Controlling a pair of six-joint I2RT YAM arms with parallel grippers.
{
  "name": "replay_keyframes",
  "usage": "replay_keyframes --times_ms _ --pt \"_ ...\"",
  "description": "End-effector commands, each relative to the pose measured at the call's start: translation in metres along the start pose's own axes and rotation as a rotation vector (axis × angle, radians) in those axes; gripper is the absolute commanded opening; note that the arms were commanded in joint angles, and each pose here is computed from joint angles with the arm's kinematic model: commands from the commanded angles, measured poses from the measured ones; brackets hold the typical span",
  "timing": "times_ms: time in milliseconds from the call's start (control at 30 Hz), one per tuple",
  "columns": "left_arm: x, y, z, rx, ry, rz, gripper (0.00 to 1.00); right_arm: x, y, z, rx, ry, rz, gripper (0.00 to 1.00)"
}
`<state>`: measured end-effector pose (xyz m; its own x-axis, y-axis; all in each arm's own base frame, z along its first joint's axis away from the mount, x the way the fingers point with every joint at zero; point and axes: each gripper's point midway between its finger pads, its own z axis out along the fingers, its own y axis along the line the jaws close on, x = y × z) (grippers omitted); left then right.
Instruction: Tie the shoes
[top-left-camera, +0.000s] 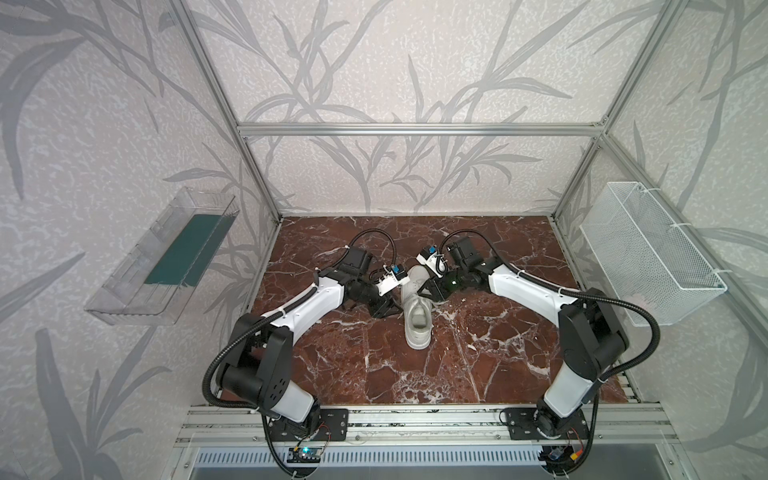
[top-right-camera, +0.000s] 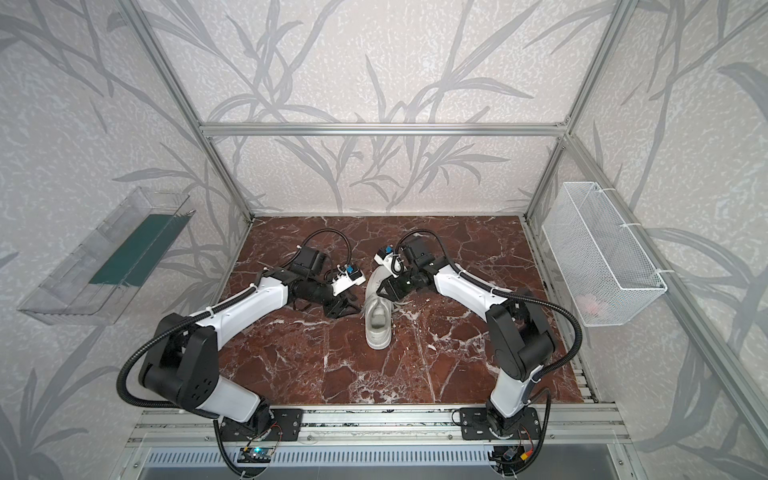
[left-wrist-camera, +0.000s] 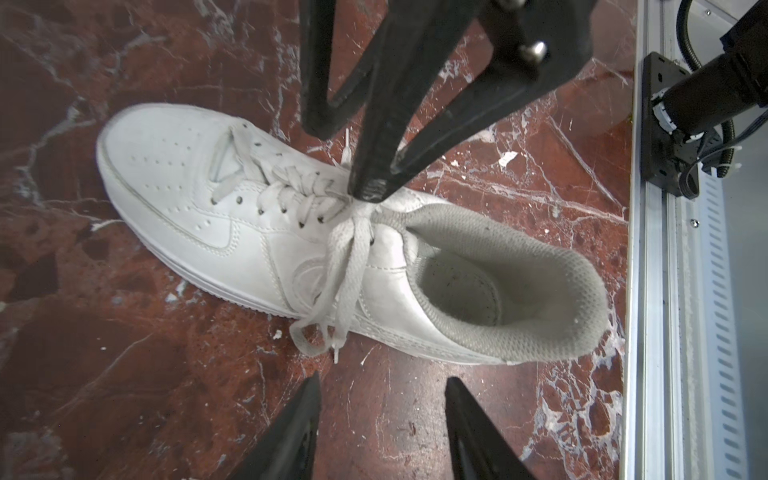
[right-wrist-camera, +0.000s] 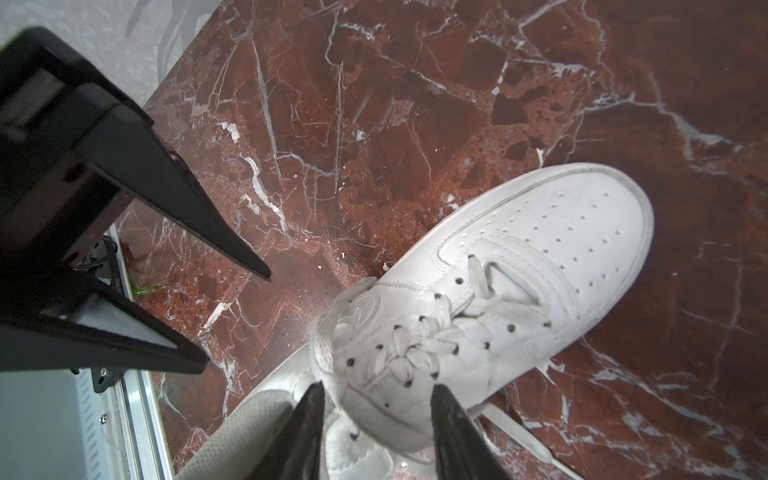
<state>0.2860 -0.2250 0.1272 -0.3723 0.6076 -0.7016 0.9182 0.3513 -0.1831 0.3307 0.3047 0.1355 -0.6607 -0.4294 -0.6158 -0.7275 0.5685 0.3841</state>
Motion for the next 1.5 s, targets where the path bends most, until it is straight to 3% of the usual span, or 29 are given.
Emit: replay_keyframes --times_ms 0,167,200,233,333,400,500,667,933,1100,1267,1467 --pt "-0.008 0.001 -0.012 -0.056 -0.052 0.011 0.53 -0.01 0.009 -0.025 0.002 -0.049 0.006 0.44" --pt "-0.009 0.007 -0.028 -0.152 -0.107 -0.026 0.64 -0.01 0.005 -0.046 0.02 -0.094 0.049 0.5" --pt "-0.009 0.007 -0.032 -0.175 -0.12 -0.029 0.74 -0.009 0.002 -0.052 0.026 -0.104 0.062 0.53" --pt "-0.008 0.008 -0.036 -0.2 -0.131 -0.037 0.98 -0.007 0.0 -0.056 0.032 -0.111 0.069 0.55" --pt "-0.005 0.015 -0.05 -0.322 -0.203 -0.084 0.99 0.001 -0.011 -0.074 0.074 -0.138 0.092 0.77" --pt "0.0 0.024 -0.062 -0.431 -0.272 -0.13 0.99 0.008 -0.022 -0.088 0.115 -0.162 0.122 0.99" --pt "0.013 0.04 -0.084 -0.606 -0.341 -0.212 0.99 0.018 -0.04 -0.107 0.183 -0.209 0.17 0.99" --pt "0.044 0.062 -0.114 -0.872 -0.353 -0.282 0.99 0.045 -0.078 -0.138 0.391 -0.305 0.225 0.99" --pt "0.078 0.086 -0.183 -1.332 -0.436 -0.317 0.99 0.092 -0.12 -0.201 0.882 -0.654 0.124 0.99" --pt "0.1 0.098 -0.185 -1.405 -0.483 -0.363 0.99 0.116 -0.143 -0.212 1.027 -0.641 0.164 0.99" --pt "0.114 0.117 -0.173 -1.413 -0.497 -0.428 0.99 0.117 -0.167 -0.213 1.088 -0.629 0.213 0.99" --pt "0.115 0.139 -0.17 -1.46 -0.569 -0.425 0.99 0.106 -0.191 -0.196 1.105 -0.609 0.178 0.99"
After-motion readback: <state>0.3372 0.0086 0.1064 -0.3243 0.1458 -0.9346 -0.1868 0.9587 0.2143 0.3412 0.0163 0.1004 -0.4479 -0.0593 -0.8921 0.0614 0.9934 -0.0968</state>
